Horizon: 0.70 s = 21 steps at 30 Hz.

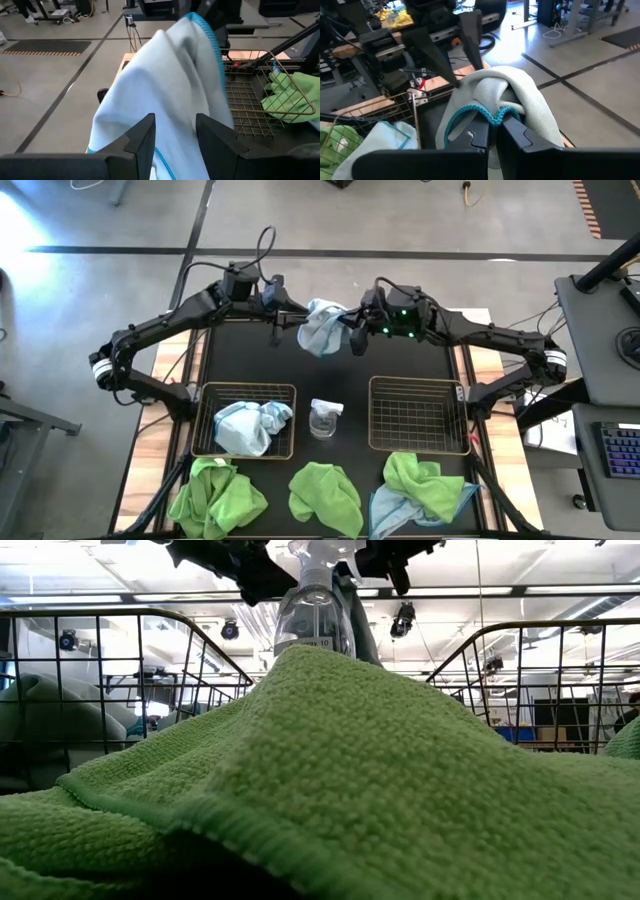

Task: Sort microfiber towel by color & place in baskets
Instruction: Put the blue microfiber towel into the left wire basket

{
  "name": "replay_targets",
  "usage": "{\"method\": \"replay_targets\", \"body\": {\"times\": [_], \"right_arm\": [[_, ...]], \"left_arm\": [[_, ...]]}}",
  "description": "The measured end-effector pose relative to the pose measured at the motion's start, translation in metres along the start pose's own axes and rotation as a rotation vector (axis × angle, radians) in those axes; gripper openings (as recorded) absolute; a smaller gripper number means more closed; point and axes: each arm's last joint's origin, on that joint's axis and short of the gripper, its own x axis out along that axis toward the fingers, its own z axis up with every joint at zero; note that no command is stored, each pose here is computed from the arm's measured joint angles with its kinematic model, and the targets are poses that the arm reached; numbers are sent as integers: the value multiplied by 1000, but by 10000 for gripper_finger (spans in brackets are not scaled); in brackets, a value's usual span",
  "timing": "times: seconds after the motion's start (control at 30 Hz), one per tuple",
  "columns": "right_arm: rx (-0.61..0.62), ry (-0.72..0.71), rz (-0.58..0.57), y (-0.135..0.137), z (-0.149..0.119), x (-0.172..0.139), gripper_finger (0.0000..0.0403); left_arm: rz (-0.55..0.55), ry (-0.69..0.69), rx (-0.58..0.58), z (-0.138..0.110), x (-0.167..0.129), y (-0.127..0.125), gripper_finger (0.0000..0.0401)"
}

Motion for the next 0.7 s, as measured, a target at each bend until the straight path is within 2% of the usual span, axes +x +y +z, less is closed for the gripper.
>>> {"method": "replay_targets", "body": {"times": [0.37, 0.7], "right_arm": [[-39, -20, 40, 12, 1, 0, 13], [-43, -20, 39, 12, 1, 0, 13]], "left_arm": [[-7, -8, -15, 1, 1, -2, 126], [-40, -11, -3, 4, 5, -12, 126]]}}
